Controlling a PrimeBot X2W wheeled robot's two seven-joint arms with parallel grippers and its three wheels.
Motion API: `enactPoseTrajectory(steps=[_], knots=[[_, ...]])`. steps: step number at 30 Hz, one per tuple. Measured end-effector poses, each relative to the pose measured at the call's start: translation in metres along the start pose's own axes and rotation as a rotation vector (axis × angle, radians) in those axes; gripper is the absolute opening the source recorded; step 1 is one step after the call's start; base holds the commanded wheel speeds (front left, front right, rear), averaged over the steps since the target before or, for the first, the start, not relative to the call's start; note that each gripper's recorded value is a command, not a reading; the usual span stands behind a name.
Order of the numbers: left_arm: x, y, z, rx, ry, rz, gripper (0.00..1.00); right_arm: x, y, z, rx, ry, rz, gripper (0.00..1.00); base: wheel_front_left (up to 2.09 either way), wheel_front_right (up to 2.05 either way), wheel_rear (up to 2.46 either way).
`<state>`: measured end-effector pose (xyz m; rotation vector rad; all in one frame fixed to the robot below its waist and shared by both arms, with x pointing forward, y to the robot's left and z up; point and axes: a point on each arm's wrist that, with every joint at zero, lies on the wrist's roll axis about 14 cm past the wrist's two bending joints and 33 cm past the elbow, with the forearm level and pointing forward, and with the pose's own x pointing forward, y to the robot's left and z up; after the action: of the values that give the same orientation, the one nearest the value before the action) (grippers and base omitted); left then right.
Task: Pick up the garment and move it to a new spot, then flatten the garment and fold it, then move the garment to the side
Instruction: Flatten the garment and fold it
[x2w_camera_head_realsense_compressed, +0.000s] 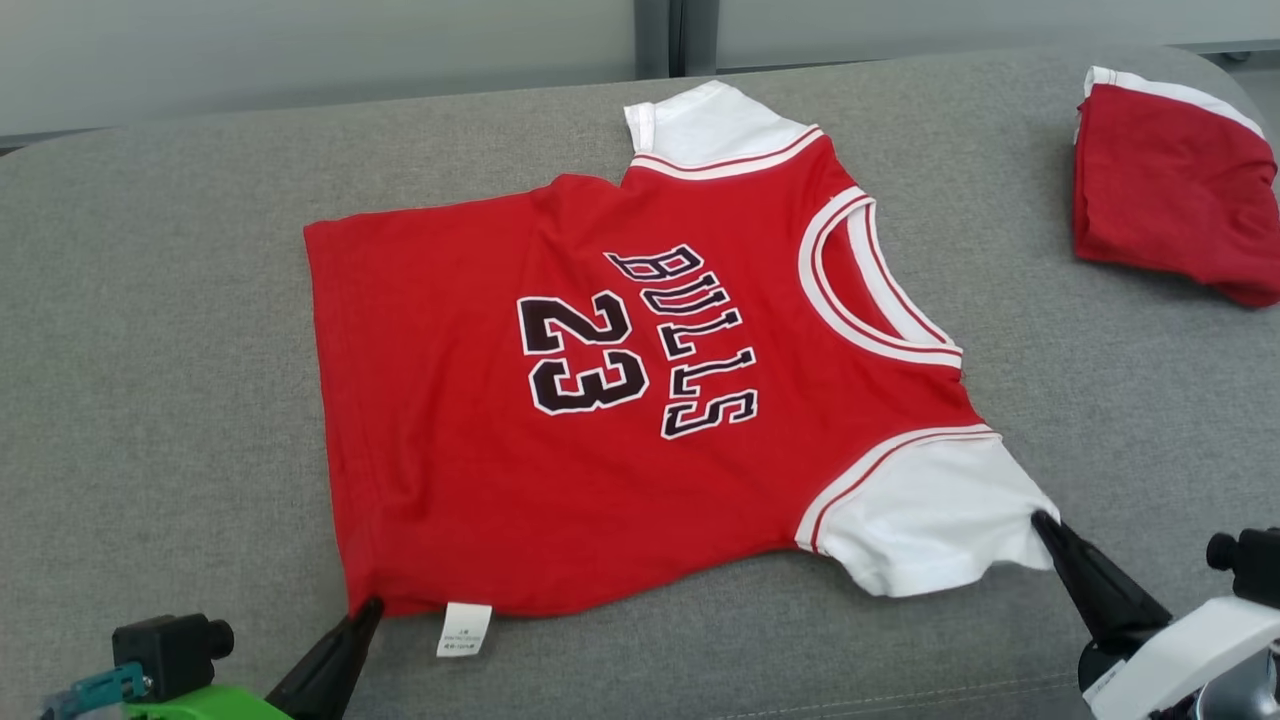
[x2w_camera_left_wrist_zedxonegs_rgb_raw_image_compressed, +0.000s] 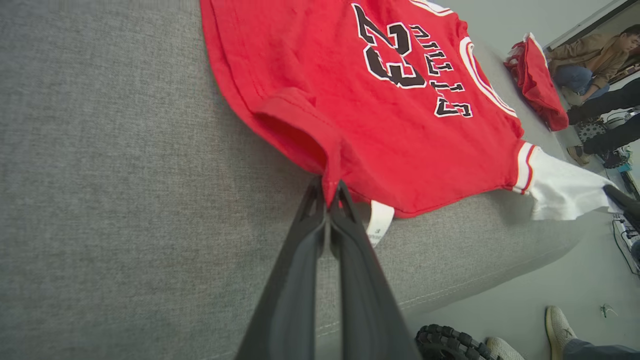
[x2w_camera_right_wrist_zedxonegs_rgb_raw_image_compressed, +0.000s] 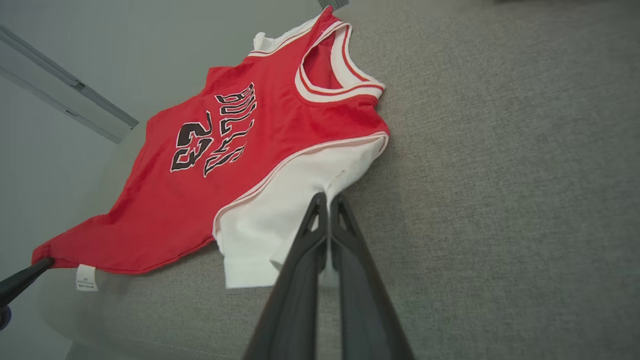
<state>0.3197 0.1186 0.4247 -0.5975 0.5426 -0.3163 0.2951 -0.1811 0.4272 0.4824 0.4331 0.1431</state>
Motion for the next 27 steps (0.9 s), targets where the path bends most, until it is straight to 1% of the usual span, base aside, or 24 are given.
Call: enactPoseTrajectory(steps=[6, 11, 16, 20, 27], knots=[[0.006, -0.005, 0.024, 0.042, -0.014, -0.023, 0.0, 0.017, 0.005, 0.026, -0.047, -0.02, 0.039, 0.0, 0.0, 0.0, 0.0], [0.013, 0.002, 0.037, 0.056, -0.005, 0.003, 0.0, 0.03, 0.002, 0.04, -0.073, -0.011, 0.043, 0.0, 0.0, 0.0, 0.0], [0.023, 0.003, 0.045, 0.044, 0.008, 0.004, 0.0, 0.047, 0.0, 0.052, -0.088, -0.012, 0.043, 0.0, 0.0, 0.0, 0.0], [0.031, 0.006, 0.047, 0.044, 0.032, 0.013, 0.0, 0.062, 0.005, 0.066, -0.1, -0.03, 0.064, 0.0, 0.0, 0.0, 0.0], [0.047, 0.011, 0.05, 0.021, 0.064, 0.025, 0.0, 0.085, 0.006, 0.075, -0.109, -0.021, 0.075, 0.0, 0.0, 0.0, 0.0]])
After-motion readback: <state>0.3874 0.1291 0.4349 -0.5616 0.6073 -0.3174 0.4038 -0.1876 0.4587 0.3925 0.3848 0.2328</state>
